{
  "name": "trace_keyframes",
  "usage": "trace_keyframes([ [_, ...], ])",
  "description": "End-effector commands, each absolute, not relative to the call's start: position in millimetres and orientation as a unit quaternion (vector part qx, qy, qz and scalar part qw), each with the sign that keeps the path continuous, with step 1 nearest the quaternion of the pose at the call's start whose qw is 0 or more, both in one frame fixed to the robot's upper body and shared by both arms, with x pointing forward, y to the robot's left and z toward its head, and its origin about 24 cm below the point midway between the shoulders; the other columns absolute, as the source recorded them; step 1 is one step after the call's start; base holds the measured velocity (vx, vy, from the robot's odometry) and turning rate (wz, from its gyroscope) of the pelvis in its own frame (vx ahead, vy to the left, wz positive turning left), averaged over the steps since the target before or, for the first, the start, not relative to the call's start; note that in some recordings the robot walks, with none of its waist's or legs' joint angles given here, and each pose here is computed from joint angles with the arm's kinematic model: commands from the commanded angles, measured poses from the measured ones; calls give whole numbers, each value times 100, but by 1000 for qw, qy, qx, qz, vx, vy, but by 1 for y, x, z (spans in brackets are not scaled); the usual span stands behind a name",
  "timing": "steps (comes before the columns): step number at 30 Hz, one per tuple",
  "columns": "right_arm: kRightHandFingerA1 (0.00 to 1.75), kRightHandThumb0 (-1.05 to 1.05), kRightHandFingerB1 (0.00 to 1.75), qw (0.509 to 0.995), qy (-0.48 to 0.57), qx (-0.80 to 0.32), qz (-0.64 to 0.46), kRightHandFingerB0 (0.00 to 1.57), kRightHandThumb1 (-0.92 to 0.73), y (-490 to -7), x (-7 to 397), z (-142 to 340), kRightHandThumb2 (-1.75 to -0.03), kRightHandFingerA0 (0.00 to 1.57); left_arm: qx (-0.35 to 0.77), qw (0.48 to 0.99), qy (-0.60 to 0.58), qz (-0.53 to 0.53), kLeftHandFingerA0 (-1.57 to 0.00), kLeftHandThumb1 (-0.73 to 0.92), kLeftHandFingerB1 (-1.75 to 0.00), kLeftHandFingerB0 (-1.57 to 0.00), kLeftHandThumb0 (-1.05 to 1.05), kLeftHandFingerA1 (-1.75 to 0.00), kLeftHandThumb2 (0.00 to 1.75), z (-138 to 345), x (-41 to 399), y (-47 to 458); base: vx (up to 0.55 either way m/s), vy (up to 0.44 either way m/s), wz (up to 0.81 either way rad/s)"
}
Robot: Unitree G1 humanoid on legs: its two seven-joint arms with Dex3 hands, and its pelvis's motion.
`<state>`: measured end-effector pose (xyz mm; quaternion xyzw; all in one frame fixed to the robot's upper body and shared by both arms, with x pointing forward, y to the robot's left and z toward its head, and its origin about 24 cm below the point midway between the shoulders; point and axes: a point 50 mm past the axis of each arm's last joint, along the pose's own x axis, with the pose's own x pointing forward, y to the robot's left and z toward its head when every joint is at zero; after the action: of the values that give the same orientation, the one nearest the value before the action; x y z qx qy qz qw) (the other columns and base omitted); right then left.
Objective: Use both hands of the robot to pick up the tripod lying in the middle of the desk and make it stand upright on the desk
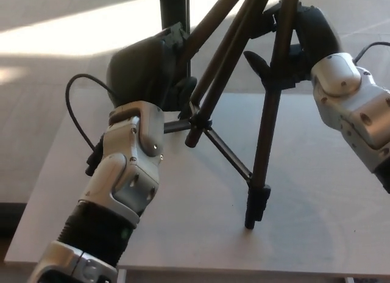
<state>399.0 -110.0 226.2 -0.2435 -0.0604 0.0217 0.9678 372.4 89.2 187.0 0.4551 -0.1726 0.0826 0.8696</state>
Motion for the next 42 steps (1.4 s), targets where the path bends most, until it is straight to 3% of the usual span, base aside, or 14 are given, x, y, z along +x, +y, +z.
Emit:
trace_keyframes([
  [1, 175, -25, 161, 742, -354, -567, 40, 83, -41, -82, 370, 343, -132, 99, 313, 946, -8, 83, -74, 61, -87, -77, -16, -143, 94, 106, 350, 105, 0, 0, 0],
  [3, 175, -26, 160, 746, -357, -560, 44, 84, -45, -80, 368, 345, -127, 102, 304, 949, -1, 84, -77, 64, -119, -75, -15, -158, 87, 101, 347, 105, 0, 0, 0],
  [9, 175, -24, 154, 749, -348, -561, 49, 83, -45, -80, 366, 331, -127, 99, 325, 942, 16, 86, -75, 62, -73, -71, -16, -127, 86, 91, 341, 111, 0, 0, 0],
  [12, 175, -25, 153, 746, -346, -566, 53, 83, -44, -84, 367, 321, -127, 99, 325, 941, 19, 90, -80, 62, -72, -72, -16, -132, 85, 88, 339, 113, 0, 0, 0],
  [13, 175, -24, 154, 748, -346, -563, 63, 83, -45, -87, 367, 312, -126, 98, 307, 946, 28, 97, -82, 64, -103, -76, -16, -163, 78, 83, 338, 115, 0, 0, 0],
  [16, 175, -24, 157, 749, -339, -563, 84, 79, -47, -88, 364, 298, -122, 94, 303, 946, 48, 104, -89, 64, -70, -66, -20, -153, 78, 75, 333, 116, 0, 0, 0],
  [19, 175, -22, 161, 751, -331, -564, 93, 76, -46, -87, 360, 287, -120, 91, 295, 948, 54, 106, -85, 56, -96, -82, -17, -160, 97, 65, 327, 118, 0, 0, 0],
  [29, 175, -19, 155, 762, -270, -578, 107, 76, -53, -97, 356, 258, -115, 91, 266, 954, 79, 111, -76, 65, -81, -75, -21, -133, 71, 41, 311, 126, 0, 0, 0],
  [30, 140, -28, 125, 765, -267, -576, 109, 95, -51, -100, 357, 254, -115, 119, 264, 954, 83, 112, -77, 65, -83, -73, -23, -137, 70, 40, 311, 127, 0, 0, 0],
  [31, 175, -21, 156, 772, -243, -577, 110, 75, -52, -106, 358, 247, -116, 90, 273, 952, 81, 115, -75, 66, -86, -75, -23, -144, 71, 40, 310, 129, 0, 0, 0],
  [37, 140, -28, 124, 777, -209, -585, 100, 96, -49, -119, 361, 234, -116, 121, 289, 948, 81, 108, -78, 64, -71, -70, -26, -139, 76, 38, 308, 133, 0, 0, 0],
  [38, 175, -19, 151, 783, -194, -583, 99, 78, -50, -123, 362, 230, -119, 93, 295, 946, 84, 106, -81, 64, -71, -72, -25, -147, 80, 38, 307, 134, 0, 0, 0],
  [41, 141, -27, 125, 787, -185, -581, 98, 95, -49, -126, 363, 227, -117, 120, 298, 944, 88, 106, -81, 63, -92, -76, -26, -152, 88, 38, 308, 135, 0, 0, 0],
  [42, 175, -18, 156, 787, -182, -582, 97, 75, -48, -127, 363, 226, -117, 91, 297, 945, 90, 105, -83, 63, -82, -74, -25, -154, 85, 38, 309, 135, 0, 0, 0],
])
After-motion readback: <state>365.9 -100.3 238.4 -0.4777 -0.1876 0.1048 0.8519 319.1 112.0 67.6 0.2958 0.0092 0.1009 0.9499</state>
